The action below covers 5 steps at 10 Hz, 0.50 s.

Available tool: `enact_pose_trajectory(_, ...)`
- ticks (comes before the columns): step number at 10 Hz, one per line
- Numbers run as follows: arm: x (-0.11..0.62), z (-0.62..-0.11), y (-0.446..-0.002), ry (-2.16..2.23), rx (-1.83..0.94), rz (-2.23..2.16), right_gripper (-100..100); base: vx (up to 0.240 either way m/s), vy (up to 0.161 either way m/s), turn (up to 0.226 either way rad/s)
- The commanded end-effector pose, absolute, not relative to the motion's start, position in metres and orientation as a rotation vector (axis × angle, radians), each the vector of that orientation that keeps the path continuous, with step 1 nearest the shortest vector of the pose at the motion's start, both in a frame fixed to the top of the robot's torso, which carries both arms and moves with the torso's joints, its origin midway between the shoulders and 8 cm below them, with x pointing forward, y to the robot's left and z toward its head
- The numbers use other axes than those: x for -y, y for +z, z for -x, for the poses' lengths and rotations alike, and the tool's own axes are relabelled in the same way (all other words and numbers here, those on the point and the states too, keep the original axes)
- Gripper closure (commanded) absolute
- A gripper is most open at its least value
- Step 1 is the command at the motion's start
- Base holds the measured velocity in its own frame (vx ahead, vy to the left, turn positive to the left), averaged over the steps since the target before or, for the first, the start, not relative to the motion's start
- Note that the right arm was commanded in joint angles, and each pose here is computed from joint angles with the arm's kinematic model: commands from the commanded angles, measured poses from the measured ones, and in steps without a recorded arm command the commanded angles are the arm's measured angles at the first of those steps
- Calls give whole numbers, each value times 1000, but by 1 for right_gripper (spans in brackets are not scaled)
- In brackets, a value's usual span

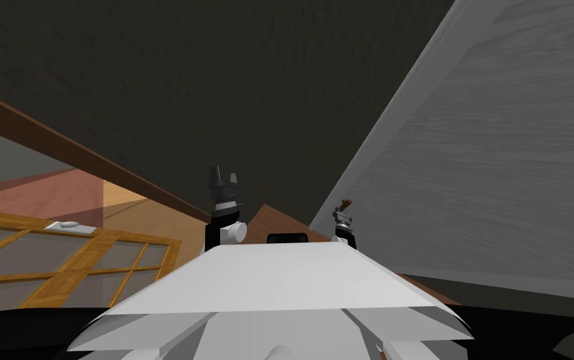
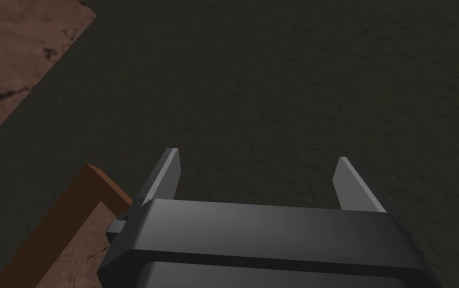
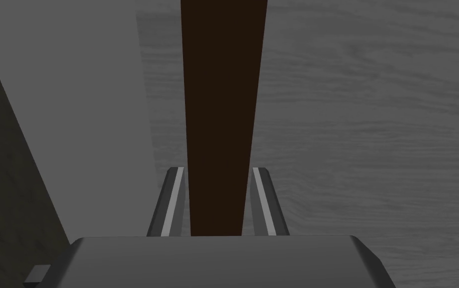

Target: Pull the door open

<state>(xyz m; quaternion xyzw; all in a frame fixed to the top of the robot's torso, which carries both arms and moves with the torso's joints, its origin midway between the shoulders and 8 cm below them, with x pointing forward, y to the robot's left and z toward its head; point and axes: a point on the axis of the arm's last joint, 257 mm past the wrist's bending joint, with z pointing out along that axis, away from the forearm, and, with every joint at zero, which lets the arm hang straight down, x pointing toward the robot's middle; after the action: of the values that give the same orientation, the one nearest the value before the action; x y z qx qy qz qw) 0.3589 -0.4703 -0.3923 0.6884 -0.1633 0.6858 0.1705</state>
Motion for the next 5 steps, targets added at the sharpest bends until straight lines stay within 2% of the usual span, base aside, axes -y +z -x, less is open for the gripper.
enact_pose_trajectory(1,470,-360,-392,1949,463,-1955,100,-1,-6,11)
enact_pose_trajectory(3,470,-360,-392,1949,463,-1955,100,0,0,0)
enact_pose_trajectory(5,464,-359,-392,1967,441,-1970,100,-144,-9,70)
